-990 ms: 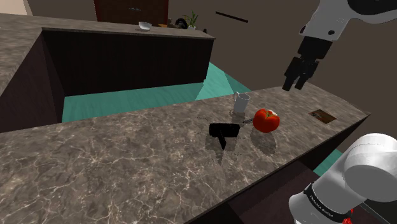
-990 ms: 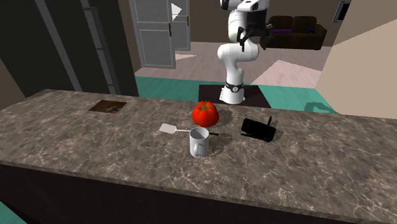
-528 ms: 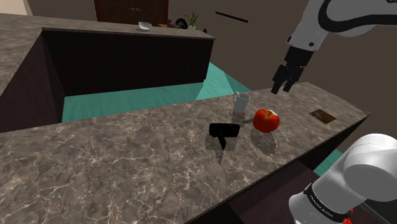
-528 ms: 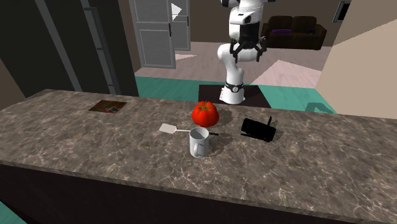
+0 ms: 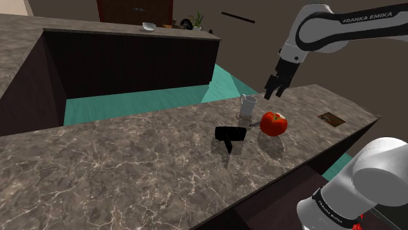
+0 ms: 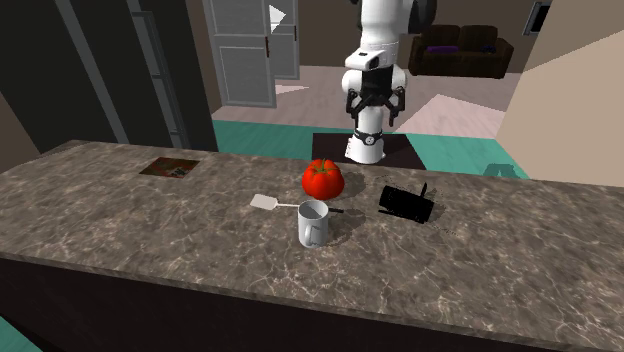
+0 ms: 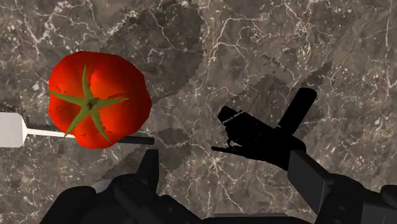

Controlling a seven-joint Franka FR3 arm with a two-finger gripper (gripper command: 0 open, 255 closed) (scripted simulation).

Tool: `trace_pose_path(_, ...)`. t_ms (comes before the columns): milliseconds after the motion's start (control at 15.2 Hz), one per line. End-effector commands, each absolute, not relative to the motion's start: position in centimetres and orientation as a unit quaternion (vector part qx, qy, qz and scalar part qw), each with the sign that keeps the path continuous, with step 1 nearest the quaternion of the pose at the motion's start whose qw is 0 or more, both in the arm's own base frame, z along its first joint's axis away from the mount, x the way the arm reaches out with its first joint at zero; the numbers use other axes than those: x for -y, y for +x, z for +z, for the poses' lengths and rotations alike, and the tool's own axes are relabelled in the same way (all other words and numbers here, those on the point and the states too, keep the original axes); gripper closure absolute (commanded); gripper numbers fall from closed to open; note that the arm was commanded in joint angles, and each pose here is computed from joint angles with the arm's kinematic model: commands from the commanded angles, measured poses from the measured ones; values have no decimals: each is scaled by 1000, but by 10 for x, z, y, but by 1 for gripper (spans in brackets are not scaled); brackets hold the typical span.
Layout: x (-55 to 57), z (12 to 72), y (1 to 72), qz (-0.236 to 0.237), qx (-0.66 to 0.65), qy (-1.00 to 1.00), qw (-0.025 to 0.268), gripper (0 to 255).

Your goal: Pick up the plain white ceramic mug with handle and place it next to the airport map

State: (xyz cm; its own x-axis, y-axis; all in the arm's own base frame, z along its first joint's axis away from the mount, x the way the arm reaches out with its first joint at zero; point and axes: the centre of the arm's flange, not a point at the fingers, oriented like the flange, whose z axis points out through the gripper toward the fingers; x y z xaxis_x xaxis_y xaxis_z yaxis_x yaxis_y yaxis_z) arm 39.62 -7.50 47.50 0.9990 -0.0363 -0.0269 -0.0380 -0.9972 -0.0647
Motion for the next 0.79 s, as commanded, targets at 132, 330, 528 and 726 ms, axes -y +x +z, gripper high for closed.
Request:
trace_pose_path(132,101,443,432,6,-13,-1000,25,0)
trace_pose_path(330,119,421,457,1,-9,-1000,21,0)
trace_pose_path(528,136,400,483,-4,-5,-1000,16,0)
trace_pose_path(726,153,379,510,-9,-1,-1000,11,0)
